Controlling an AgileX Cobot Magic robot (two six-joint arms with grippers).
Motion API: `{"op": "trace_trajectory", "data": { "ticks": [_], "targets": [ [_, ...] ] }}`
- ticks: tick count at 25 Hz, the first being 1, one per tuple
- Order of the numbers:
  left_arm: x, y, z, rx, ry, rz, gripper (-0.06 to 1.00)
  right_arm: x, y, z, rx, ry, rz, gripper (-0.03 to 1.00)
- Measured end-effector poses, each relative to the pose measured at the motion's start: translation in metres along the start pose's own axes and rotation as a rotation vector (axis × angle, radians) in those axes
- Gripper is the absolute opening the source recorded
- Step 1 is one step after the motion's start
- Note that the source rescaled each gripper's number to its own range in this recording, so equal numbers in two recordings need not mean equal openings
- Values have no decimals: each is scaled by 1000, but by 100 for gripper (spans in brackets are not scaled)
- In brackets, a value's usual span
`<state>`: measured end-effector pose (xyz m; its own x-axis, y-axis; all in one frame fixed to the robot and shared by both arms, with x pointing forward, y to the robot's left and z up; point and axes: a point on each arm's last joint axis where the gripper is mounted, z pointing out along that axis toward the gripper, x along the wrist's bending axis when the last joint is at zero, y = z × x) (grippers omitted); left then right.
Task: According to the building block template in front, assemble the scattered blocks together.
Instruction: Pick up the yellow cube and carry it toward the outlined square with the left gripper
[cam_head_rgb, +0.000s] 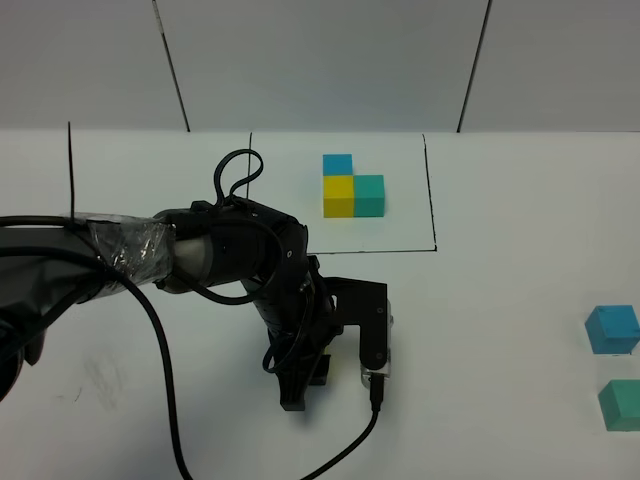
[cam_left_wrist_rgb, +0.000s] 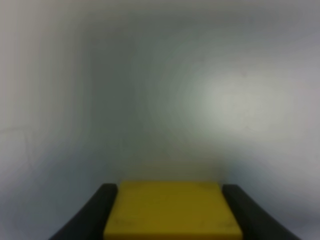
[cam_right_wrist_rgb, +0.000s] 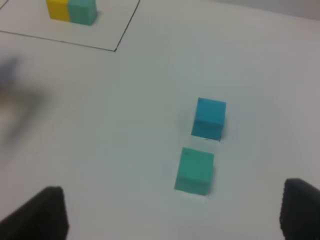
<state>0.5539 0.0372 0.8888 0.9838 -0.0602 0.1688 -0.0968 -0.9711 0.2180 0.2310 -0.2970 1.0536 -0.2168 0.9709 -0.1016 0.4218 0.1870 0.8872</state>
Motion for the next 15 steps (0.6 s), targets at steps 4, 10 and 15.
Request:
{"op": "trace_trajectory", "data": {
  "ticks": [4, 10, 15],
  "targets": [
    [0, 0, 0, 4, -8, 0, 16, 0, 0, 0, 0, 0, 0, 74],
    [5, 7, -34, -41, 58, -53, 95, 0, 0, 0, 0, 0, 0, 74],
    [7, 9, -101, -73, 182, -164, 100, 0, 0, 0, 0, 0, 0, 74]
  ]
}}
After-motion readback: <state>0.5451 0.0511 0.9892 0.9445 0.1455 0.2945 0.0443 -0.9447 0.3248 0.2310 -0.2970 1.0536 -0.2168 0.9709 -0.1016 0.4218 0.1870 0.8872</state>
